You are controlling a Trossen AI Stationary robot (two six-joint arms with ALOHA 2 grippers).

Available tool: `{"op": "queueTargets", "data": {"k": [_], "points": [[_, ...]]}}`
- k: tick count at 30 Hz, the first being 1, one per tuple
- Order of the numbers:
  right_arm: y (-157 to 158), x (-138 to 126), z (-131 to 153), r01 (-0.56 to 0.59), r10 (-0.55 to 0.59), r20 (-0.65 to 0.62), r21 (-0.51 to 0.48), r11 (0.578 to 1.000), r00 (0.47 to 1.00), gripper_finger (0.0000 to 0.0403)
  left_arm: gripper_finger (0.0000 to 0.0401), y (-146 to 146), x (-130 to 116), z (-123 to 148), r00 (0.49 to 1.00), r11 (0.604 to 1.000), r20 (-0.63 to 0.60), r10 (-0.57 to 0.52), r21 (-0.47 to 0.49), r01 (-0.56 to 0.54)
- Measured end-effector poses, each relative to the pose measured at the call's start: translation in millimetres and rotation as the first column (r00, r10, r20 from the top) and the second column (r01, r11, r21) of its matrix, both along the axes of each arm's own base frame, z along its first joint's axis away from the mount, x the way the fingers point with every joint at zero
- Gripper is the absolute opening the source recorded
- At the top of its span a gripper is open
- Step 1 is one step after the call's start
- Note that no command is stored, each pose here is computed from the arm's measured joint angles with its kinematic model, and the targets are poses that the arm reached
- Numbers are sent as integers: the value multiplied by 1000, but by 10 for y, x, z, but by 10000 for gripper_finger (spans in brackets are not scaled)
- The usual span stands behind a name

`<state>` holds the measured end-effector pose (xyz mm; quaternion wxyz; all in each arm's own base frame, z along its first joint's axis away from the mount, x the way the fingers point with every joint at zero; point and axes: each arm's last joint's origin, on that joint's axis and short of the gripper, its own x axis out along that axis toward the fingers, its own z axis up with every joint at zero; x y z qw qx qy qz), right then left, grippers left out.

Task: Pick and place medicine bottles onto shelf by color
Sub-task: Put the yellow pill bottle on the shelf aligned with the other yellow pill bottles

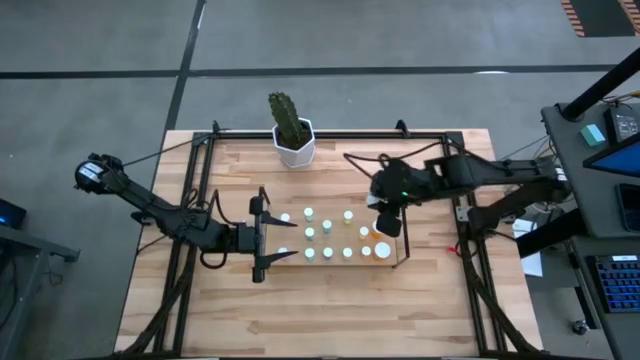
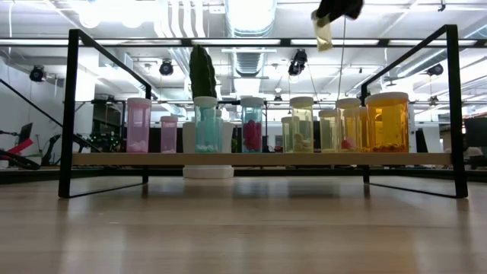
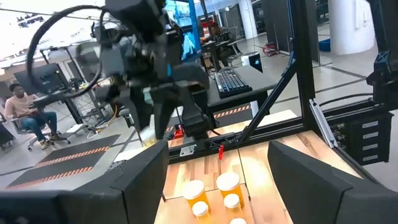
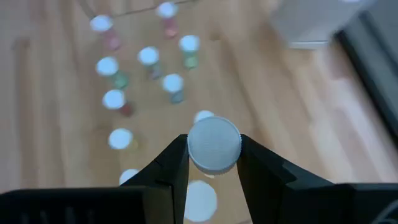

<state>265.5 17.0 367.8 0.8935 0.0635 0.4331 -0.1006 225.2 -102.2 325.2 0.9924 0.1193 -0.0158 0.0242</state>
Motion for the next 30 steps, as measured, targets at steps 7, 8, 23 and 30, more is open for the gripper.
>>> {"op": "queueTargets", "data": {"k": [7, 8, 23, 30], "points": [[-206, 301, -269, -222, 221, -98, 6, 975, 970, 109, 259, 3, 0, 0, 1000, 999, -2, 12, 33, -12], [-233, 331, -303, -246, 244, -113, -8, 969, 963, 109, 259, 5, -1, -3, 1000, 999, -3, 22, 35, -22], [-593, 531, -649, -419, 419, -159, 39, 907, 894, 109, 259, 10, -1, -13, 999, 999, -6, 31, 37, -31], [-579, 427, -847, -433, 430, -113, 3, 901, 896, 109, 259, 10, -1, -14, 999, 999, -6, 31, 37, -31]]}}
